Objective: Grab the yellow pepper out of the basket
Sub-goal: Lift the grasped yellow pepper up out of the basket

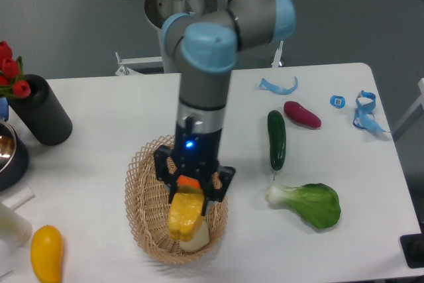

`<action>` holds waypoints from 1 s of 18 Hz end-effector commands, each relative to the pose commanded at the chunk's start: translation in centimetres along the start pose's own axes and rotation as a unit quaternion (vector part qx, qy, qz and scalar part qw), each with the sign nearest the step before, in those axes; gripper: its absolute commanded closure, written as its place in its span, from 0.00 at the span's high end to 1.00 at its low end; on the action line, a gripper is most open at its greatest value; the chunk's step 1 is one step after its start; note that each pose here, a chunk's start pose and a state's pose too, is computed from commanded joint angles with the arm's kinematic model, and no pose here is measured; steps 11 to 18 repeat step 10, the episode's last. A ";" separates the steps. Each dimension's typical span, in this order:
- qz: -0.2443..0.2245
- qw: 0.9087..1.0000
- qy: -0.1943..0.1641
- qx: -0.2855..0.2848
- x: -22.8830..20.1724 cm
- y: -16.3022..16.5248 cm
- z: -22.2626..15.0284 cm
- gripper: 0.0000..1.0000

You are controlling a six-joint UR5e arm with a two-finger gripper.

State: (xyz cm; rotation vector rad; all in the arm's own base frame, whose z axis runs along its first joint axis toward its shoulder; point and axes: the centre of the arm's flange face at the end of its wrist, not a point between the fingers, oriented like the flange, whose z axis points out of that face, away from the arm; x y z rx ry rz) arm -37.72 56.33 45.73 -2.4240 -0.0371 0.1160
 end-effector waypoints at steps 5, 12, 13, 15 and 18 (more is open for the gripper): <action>0.004 1.000 -0.009 0.008 -0.8 -0.9 -0.6 0.28; 0.000 1.000 -0.014 0.011 -1.4 -0.8 -1.2 0.28; 0.000 1.000 -0.014 0.011 -1.4 -0.8 -1.2 0.28; 0.000 1.000 -0.014 0.011 -1.4 -0.8 -1.2 0.28; 0.000 1.000 -0.014 0.011 -1.4 -0.8 -1.2 0.28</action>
